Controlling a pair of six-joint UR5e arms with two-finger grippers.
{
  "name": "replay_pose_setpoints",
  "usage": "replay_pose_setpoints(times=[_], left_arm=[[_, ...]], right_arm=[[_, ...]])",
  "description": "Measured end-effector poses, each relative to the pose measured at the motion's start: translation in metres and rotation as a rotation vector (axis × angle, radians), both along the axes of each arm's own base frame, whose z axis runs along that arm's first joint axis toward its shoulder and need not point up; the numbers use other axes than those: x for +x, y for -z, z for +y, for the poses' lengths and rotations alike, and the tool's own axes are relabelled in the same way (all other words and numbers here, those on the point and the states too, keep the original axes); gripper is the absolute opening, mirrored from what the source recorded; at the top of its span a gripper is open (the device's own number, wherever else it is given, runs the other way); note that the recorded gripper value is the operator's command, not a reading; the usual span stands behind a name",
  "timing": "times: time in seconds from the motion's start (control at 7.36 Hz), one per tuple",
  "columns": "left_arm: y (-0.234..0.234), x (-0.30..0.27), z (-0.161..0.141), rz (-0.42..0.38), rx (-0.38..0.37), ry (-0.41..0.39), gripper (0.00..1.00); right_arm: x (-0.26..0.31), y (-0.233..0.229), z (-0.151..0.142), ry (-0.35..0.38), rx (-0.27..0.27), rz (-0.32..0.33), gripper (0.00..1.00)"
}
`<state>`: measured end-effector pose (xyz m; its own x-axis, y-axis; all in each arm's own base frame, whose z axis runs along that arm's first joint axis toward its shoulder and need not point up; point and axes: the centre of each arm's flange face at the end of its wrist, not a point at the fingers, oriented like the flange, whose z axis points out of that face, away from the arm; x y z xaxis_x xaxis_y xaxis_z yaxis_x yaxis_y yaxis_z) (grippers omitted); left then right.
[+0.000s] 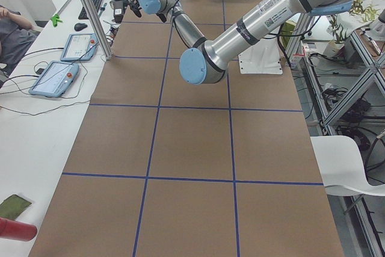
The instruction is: Left arm hands cup to right arm to dump lemon
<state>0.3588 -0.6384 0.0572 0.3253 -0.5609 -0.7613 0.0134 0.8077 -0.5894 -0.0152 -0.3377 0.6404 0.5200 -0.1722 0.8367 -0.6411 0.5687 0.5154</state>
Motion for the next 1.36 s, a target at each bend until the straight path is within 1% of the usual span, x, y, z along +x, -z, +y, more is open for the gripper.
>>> replay_pose_setpoints(times=[0.27, 0.41, 0.68, 0.95, 1.09, 1.36], left_arm=[[-0.001, 0.0, -0.002, -0.011, 0.008, 0.019, 1.0], [-0.002, -0.001, -0.003, -0.014, 0.01, 0.024, 1.0], [-0.001, -0.004, -0.005, -0.015, 0.011, 0.032, 1.0], [-0.001, -0.011, -0.009, -0.016, 0.014, 0.043, 1.0], [0.0, -0.013, -0.01, -0.016, 0.015, 0.045, 1.0], [0.002, -0.015, -0.011, -0.018, 0.021, 0.055, 1.0]], right_arm=[[0.016, -0.034, 0.022, -0.001, -0.035, -0.141, 0.0], [0.022, -0.049, 0.033, -0.005, -0.058, -0.223, 0.0], [0.027, -0.063, 0.047, -0.015, -0.109, -0.395, 0.0], [0.032, -0.069, 0.05, -0.037, -0.181, -0.553, 0.0], [0.036, -0.07, 0.049, -0.052, -0.217, -0.615, 0.0], [0.044, -0.074, 0.047, -0.089, -0.277, -0.711, 0.0]])
